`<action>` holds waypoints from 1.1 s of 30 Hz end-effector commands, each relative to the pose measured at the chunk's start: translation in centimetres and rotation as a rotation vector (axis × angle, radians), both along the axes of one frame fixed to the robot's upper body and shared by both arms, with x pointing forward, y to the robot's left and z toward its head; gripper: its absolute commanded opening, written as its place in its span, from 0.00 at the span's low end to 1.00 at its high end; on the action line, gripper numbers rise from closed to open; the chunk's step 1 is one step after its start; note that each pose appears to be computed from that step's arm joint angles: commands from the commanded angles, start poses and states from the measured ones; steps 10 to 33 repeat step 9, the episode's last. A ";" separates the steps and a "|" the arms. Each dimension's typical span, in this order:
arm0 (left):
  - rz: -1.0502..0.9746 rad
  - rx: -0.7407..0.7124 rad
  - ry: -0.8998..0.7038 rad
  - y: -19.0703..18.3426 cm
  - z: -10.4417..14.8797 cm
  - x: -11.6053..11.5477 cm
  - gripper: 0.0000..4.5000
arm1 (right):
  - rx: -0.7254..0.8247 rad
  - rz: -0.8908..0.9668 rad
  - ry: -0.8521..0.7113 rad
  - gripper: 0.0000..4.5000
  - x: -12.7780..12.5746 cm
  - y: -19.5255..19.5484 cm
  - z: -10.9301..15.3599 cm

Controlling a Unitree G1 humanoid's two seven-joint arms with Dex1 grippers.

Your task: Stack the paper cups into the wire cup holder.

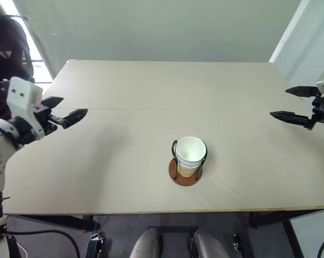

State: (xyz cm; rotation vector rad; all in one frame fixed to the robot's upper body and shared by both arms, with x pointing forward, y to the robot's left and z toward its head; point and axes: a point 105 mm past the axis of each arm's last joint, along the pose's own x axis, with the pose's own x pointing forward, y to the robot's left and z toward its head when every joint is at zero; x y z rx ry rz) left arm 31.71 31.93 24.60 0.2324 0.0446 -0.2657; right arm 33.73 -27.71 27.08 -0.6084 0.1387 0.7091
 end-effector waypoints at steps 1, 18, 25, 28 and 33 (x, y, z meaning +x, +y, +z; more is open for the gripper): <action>0.054 0.019 -0.087 0.6 2.1 -1.0 0.99 | -0.025 0.018 -0.051 1.00 0.4 0.2 1.5; 0.148 0.022 -0.123 2.2 2.2 -2.1 0.99 | -0.021 0.072 -0.063 1.00 2.0 1.8 1.8; 0.148 0.022 -0.123 2.2 2.2 -2.1 0.99 | -0.021 0.072 -0.063 1.00 2.0 1.8 1.8; 0.148 0.022 -0.123 2.2 2.2 -2.1 0.99 | -0.021 0.072 -0.063 1.00 2.0 1.8 1.8; 0.148 0.022 -0.123 2.2 2.2 -2.1 0.99 | -0.021 0.072 -0.063 1.00 2.0 1.8 1.8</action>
